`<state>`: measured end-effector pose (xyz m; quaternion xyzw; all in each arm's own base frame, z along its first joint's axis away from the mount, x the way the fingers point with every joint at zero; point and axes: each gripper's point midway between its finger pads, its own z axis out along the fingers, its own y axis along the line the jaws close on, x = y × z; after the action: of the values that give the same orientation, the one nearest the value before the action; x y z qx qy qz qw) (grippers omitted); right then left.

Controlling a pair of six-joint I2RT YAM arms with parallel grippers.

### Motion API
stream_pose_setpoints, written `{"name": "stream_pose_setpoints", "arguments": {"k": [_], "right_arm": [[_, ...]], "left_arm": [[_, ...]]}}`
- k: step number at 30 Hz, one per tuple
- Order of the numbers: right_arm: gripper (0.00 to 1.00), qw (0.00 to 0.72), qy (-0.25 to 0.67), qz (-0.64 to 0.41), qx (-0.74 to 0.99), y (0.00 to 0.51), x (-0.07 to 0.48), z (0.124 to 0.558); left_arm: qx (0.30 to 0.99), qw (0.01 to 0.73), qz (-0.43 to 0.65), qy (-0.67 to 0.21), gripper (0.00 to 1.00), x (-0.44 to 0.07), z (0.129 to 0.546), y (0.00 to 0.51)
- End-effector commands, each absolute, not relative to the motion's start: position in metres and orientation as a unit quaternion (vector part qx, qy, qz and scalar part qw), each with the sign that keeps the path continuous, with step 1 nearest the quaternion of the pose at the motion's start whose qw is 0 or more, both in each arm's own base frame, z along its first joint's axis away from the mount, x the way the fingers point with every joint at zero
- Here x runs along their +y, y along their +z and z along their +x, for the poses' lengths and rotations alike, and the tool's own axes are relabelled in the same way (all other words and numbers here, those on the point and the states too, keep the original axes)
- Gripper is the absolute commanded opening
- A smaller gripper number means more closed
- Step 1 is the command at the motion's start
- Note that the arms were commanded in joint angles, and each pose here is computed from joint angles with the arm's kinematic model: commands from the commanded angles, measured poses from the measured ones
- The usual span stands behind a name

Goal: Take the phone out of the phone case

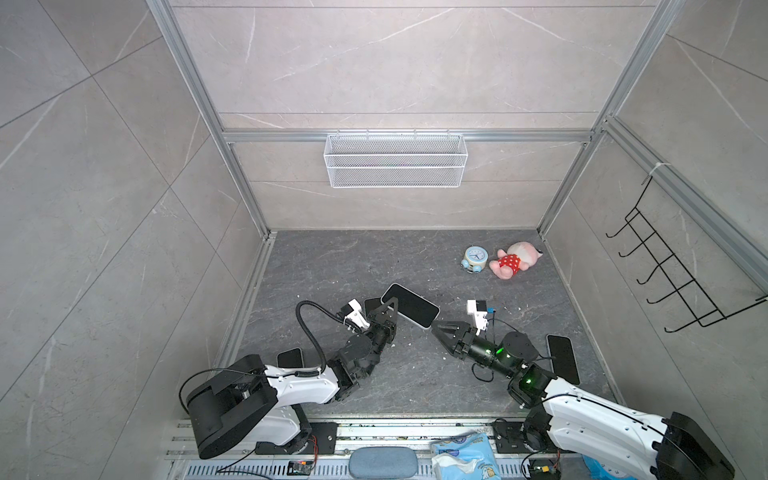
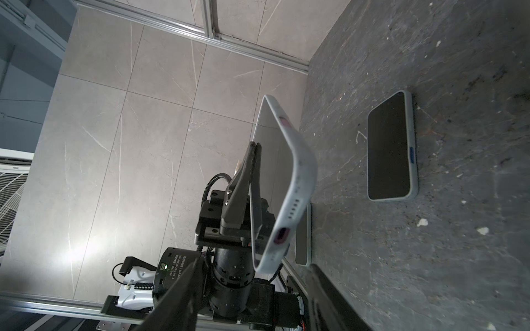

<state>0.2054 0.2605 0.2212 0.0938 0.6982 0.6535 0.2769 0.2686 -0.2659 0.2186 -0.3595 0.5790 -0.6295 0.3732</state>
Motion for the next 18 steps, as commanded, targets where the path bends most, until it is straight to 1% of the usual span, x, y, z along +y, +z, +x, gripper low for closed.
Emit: {"name": "stream_pose_setpoints", "arguments": {"k": [1,13,18], "right_arm": [[0.56,0.301,0.665,0.080,0.679,0.234,0.265,0.206],[0.38,0.304,0.662,0.078,0.681,0.228,0.270,0.203],[0.34,0.305,0.658,0.085,0.683,0.222,0.269,0.205]], "left_arm": [[0.508,0.368,-0.390,-0.674,0.00,-0.259,0.271,0.251],[0.513,0.369,-0.399,-0.664,0.00,-0.259,0.268,0.246],[0.526,0.371,-0.398,-0.654,0.00,-0.260,0.265,0.241]]}}
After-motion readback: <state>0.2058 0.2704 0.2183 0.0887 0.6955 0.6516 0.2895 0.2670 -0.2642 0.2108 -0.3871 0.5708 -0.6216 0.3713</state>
